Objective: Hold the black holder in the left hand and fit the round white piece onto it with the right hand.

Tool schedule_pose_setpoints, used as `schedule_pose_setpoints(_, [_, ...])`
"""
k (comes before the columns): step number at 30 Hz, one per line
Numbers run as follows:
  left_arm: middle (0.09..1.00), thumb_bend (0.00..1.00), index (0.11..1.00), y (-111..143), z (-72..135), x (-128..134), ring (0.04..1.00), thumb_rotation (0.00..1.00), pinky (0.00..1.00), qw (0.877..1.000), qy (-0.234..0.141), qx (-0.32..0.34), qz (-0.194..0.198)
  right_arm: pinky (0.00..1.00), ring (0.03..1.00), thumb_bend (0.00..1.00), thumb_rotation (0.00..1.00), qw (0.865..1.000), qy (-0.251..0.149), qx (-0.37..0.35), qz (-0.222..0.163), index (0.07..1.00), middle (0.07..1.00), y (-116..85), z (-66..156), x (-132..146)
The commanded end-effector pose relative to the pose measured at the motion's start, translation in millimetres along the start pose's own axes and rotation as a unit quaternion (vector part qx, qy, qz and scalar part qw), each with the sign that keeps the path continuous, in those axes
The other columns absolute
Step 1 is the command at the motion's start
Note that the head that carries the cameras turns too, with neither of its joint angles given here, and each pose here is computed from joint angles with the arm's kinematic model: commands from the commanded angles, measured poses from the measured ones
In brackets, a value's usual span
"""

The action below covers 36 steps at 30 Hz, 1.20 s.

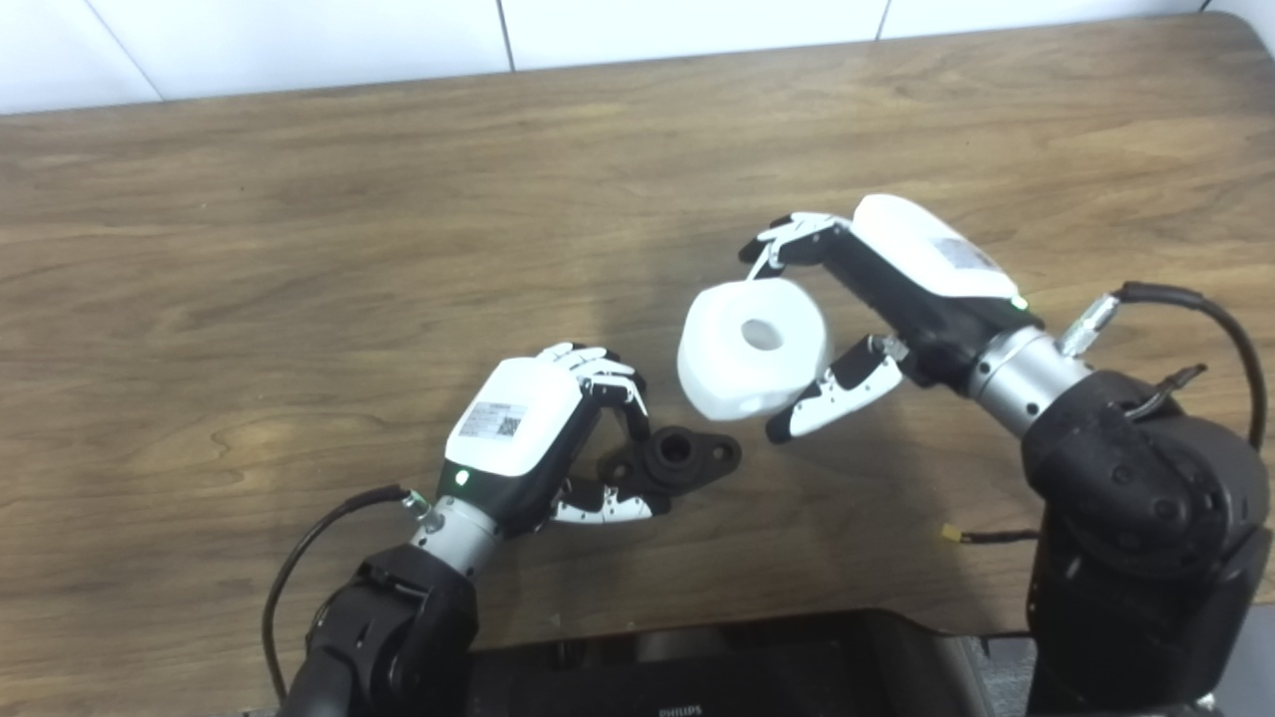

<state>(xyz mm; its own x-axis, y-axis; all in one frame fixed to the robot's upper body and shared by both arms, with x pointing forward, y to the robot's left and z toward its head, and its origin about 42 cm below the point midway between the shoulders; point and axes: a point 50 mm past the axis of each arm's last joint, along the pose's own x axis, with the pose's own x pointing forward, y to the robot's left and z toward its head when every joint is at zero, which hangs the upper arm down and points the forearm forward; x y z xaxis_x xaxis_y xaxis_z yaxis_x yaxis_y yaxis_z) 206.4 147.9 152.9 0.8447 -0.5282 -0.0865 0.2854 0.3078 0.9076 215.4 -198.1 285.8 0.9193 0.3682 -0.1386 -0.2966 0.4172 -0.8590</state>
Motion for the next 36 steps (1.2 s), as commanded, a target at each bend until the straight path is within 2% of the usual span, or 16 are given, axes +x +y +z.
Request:
schedule_pose_setpoints(1, [0.770,0.52,0.488,-3,-4,0,0.843,0.06,0.89,1.000,0.017,0.009,-0.019,0.89,0.905,0.52,0.15,0.999,-0.022,-0.023,-0.013,0.483,0.811,-3,9,-4])
schedule_pose_setpoints(15, [0.771,0.52,0.488,-2,-3,3,0.846,0.06,0.90,0.999,0.023,0.007,-0.020,0.87,0.900,0.52,0.15,0.999,-0.032,-0.015,-0.010,0.482,0.805,5,14,-5])
schedule_pose_setpoints(36, [0.772,0.52,0.489,0,3,5,0.843,0.06,0.89,1.000,0.022,0.012,-0.018,0.91,0.912,0.52,0.15,0.999,-0.038,-0.010,-0.001,0.483,0.818,13,17,-8])
